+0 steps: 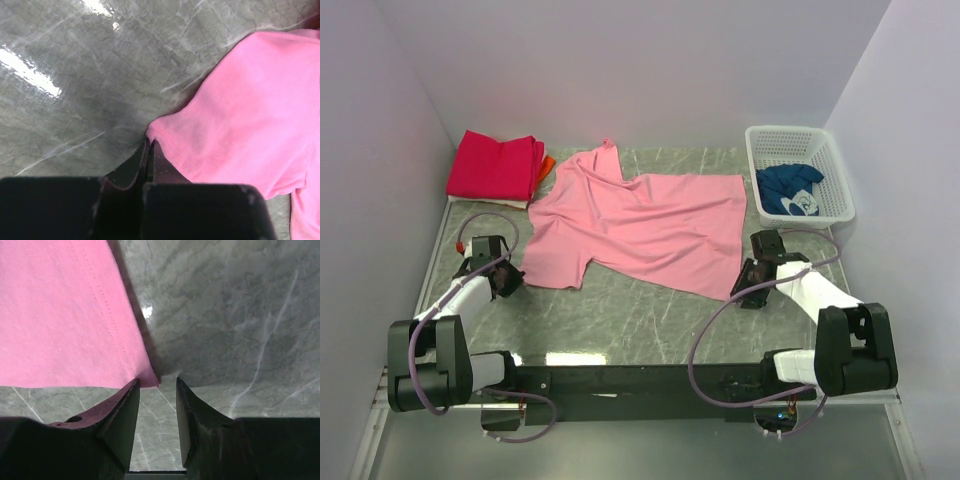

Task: Fold and stack the t-shirts
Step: Flatten the tshirt out

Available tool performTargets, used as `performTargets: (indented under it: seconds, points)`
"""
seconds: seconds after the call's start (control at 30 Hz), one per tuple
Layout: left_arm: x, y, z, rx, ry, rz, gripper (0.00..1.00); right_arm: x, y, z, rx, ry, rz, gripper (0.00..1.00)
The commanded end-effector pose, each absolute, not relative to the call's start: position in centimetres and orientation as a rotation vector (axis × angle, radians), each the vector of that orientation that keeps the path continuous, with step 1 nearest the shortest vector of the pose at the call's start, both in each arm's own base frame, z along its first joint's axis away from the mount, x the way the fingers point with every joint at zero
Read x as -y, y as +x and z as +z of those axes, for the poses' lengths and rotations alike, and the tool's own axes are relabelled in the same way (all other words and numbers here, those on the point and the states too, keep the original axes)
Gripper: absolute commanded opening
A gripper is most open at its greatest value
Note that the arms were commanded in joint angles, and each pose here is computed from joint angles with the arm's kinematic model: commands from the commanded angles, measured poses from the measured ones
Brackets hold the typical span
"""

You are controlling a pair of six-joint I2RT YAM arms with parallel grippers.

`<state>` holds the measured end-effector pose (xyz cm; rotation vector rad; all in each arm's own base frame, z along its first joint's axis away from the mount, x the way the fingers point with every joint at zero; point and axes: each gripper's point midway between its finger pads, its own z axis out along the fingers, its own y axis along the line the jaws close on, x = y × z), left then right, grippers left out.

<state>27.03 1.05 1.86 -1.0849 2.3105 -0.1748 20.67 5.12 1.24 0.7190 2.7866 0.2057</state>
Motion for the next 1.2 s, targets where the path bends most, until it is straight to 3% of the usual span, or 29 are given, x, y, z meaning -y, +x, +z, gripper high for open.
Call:
performTargets:
  seconds: [0.0, 0.13, 0.23, 0.27, 0.37, 0.67, 1.17]
  points:
    - [-0.5, 25.9, 0.7, -2.374, -1.084, -0.185, 0.01, -5.6, 21.7, 1.3, -2.786, 0.709, 0.240, 0.42]
    - [-0.3, 26.1, 1.3, -2.373, -1.074, -0.202, 0.01, -5.9, 21.0, 0.6, -2.842, 0.696, 0.249, 0.33]
    - [-0.2, 26.3, 3.2, -2.358, -1.077, -0.225, 0.01, -5.7, 20.6, 0.7, -2.869, 0.683, 0.234, 0.18]
    - [-0.2, 26.3, 3.8, -2.345, -1.080, -0.232, 0.01, -5.6, 20.6, 0.9, -2.872, 0.678, 0.224, 0.09]
    - [0.2, 26.2, 6.0, -2.293, -1.103, -0.286, 0.01, -5.6, 20.4, 1.6, -2.874, 0.672, 0.221, 0.00]
    - [1.4, 23.9, 9.6, -2.183, -1.176, -0.396, 0.01, -5.8, 18.9, 3.7, -2.917, 0.730, 0.229, 0.00]
    - [0.8, 18.8, 13.9, -2.114, -1.217, -0.338, 0.01, -6.3, 15.3, 5.0, -2.975, 0.695, 0.185, 0.00]
